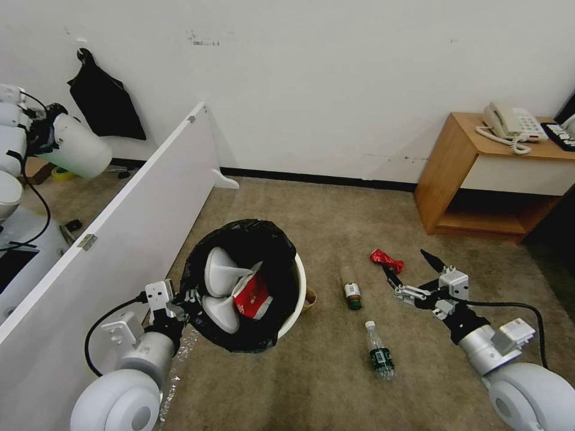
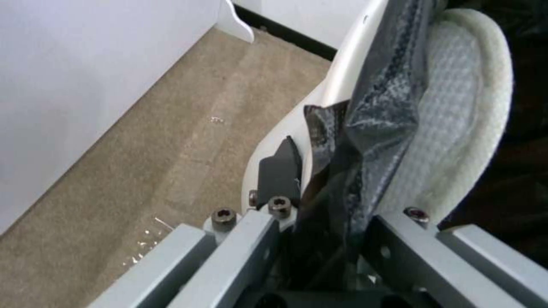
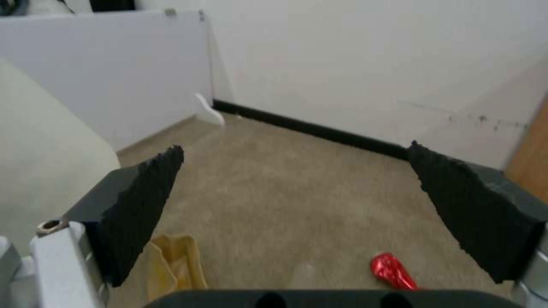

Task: Pick up the trash bin, then pick up the garbage from the floor and place it into the trash bin.

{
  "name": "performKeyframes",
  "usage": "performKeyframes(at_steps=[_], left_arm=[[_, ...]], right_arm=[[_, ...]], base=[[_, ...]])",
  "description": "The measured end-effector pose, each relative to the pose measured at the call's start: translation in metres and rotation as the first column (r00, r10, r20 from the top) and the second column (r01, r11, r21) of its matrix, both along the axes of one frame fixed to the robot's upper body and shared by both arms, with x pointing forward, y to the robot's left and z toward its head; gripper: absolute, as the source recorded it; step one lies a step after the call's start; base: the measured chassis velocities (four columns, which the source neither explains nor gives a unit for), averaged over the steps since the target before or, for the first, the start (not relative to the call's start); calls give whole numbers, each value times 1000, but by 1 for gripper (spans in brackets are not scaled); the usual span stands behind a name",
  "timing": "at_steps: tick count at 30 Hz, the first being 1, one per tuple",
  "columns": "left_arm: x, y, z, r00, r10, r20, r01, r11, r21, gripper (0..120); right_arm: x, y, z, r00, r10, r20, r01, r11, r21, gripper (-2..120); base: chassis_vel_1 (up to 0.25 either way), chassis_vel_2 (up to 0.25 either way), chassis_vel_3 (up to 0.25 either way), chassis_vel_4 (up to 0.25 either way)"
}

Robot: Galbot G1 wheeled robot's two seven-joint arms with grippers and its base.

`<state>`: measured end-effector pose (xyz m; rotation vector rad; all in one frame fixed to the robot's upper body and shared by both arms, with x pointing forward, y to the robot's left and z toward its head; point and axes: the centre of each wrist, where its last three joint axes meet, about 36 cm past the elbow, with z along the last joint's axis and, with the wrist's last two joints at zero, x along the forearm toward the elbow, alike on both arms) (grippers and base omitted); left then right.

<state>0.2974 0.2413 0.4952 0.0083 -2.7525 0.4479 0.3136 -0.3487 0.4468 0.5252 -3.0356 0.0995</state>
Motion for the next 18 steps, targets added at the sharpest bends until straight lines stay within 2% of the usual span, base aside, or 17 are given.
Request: performKeyframes(at_steps=[8, 18], left_arm=[[13, -2, -5, 999, -3, -33, 3, 1000, 1, 1], [15, -9, -9, 998, -14, -61, 13, 1000, -22, 1]], right_arm=[[11, -12, -1, 993, -41, -107, 43, 999, 25, 100], [21, -14, -8, 962, -75, -263, 90, 995, 44, 100]], base=[[0, 0, 0, 0], [0, 0, 0, 0]])
